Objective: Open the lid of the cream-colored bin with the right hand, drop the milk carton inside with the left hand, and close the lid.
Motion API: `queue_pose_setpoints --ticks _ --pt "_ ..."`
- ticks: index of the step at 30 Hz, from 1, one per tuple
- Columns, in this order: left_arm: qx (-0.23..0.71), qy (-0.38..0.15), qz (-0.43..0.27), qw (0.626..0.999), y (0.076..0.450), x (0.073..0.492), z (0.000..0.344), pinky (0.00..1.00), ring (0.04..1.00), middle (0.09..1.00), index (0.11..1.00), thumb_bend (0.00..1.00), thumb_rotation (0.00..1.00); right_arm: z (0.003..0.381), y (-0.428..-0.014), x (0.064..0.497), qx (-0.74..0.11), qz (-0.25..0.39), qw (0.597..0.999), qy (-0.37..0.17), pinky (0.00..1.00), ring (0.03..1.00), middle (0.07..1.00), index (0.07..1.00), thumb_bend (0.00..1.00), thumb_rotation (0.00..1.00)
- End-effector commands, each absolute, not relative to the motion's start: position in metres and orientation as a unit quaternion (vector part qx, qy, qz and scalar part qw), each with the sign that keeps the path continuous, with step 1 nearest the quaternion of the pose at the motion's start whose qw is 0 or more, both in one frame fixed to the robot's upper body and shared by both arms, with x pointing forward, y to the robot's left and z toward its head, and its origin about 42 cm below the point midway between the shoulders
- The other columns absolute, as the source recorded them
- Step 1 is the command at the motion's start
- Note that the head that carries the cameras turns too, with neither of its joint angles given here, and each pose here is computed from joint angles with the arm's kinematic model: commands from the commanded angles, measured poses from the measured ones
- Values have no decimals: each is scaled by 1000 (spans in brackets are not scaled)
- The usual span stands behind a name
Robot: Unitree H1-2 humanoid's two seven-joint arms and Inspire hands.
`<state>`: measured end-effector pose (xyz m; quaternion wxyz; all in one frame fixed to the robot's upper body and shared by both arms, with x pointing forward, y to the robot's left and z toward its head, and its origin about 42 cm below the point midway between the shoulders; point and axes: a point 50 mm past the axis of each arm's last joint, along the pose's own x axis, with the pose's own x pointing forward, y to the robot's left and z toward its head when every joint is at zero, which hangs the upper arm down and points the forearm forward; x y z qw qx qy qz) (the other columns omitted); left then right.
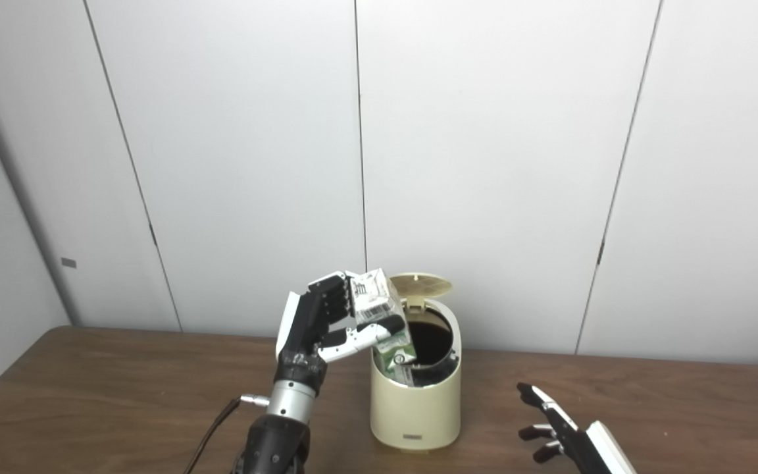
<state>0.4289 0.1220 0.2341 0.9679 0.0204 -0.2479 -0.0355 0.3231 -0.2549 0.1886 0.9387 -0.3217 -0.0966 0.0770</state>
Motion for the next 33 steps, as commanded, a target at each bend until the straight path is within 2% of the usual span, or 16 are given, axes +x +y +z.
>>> queue_pose_setpoints --ticks 1,8,11,17,33 --pt "17 -329 -46 943 109 437 271 387 442 479 490 523 0 208 -252 327 -319 66 936 -133 599 733 909 924 792 204" --pt "43 -367 -41 928 101 445 262 410 442 472 498 523 0 208 -252 326 -317 69 936 -134 581 739 914 927 784 215" --pt "43 -363 -35 930 97 448 259 422 442 469 500 523 0 208 -253 325 -316 68 937 -133 602 737 911 927 791 228" --pt "59 -356 -21 933 92 453 251 437 452 471 500 523 0 210 -251 322 -321 67 935 -136 561 741 910 927 786 222" --pt "103 -359 29 927 81 458 231 481 459 473 500 511 0 208 -253 317 -315 64 938 -129 571 749 914 925 789 258"
